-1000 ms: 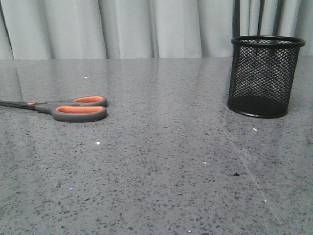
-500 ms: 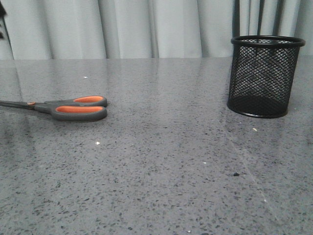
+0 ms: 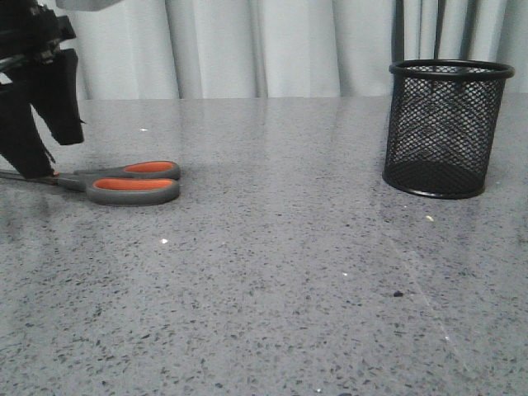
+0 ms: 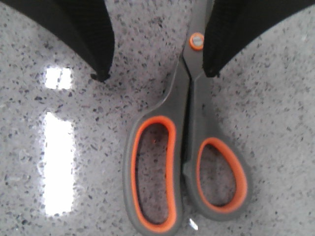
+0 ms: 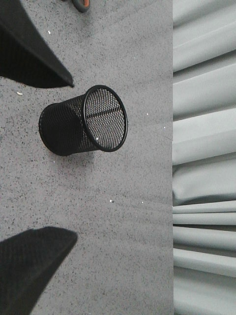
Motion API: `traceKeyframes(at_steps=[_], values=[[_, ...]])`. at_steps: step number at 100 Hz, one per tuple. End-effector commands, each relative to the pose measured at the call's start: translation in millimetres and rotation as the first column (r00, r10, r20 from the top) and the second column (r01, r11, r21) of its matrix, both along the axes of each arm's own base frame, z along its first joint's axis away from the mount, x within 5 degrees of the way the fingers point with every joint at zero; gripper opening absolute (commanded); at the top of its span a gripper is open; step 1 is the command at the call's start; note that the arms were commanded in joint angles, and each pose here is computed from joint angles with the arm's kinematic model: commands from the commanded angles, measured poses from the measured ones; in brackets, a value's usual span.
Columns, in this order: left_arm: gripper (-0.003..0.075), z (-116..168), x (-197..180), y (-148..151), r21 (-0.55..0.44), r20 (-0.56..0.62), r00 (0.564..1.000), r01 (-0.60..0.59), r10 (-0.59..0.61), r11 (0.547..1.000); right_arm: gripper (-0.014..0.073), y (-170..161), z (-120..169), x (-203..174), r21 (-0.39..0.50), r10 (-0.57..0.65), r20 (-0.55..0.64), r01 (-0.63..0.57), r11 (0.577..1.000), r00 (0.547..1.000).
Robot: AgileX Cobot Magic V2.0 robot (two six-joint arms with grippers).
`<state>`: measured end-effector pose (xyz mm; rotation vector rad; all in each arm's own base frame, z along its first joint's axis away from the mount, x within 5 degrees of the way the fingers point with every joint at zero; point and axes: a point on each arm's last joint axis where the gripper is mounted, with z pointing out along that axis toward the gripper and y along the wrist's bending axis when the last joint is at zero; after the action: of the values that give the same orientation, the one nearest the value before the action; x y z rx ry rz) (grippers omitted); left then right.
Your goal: Put scissors into bucket
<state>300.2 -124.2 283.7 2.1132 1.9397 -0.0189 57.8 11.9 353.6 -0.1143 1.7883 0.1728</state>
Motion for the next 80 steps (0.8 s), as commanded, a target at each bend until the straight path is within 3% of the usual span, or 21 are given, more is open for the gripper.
traceKeyframes(at_steps=[1,55,80], values=[[0.0369,16.2,0.7,-7.6,-0.066,0.046,0.999,0.011,-0.008,0.998,0.0528,0.1,15.1,2.0,0.007,-0.002,0.086,0.001,1.000,0.996],[0.0369,-9.3,18.5,-13.5,-0.054,0.024,0.999,0.037,-0.035,0.998,0.0528,1.6,11.3,1.1,0.027,0.012,0.039,-0.013,1.000,0.999],[0.0369,-4.1,25.2,-15.6,-0.065,0.067,0.997,0.034,-0.030,0.997,0.0528,1.7,9.9,0.8,0.024,0.013,0.024,-0.014,1.000,1.000]])
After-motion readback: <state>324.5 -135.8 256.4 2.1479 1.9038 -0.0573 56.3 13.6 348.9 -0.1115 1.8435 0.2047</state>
